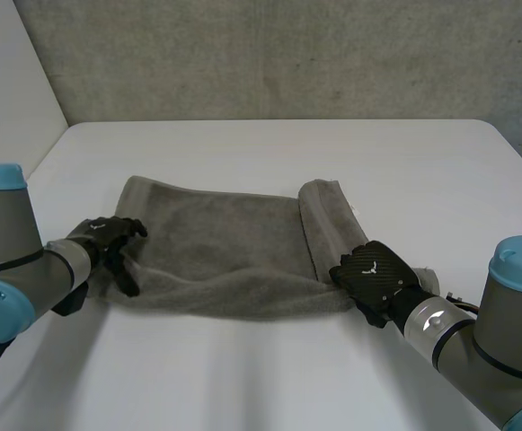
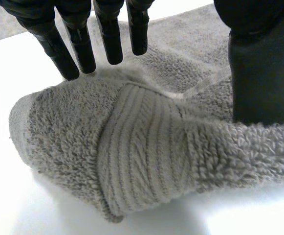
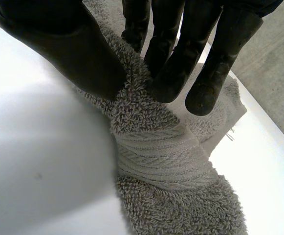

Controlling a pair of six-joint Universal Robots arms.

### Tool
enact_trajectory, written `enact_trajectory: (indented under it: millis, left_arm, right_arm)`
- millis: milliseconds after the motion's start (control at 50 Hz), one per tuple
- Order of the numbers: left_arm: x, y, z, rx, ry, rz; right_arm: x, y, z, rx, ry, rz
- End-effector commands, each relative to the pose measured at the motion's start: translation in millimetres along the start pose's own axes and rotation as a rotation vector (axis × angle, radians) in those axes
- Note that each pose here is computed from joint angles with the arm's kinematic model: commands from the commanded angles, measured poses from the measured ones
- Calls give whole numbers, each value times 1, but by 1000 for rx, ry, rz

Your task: Fold the towel.

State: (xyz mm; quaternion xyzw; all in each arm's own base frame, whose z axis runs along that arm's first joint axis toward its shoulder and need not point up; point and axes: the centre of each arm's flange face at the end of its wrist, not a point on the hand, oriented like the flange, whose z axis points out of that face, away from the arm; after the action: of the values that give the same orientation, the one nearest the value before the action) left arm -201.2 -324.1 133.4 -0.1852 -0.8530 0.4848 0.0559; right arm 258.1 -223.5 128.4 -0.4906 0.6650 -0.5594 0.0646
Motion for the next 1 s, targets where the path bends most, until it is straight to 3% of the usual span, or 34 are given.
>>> enact_trajectory:
  millis: [20, 180, 440, 1000]
  left_arm:
    - [-6, 2, -2, -12, -13, -11]
    - [-9, -3, -18, -21, -20, -7]
    - [-11, 13, -22, -70, -21, 146]
    - [-11, 8, -36, -111, -12, 139]
  right_arm:
    - [0, 0, 0, -1, 0, -1]
    - [3, 1, 0, -4, 7, 1]
    - [2, 2, 0, -6, 5, 2]
    - [3, 2, 0, -6, 8, -6]
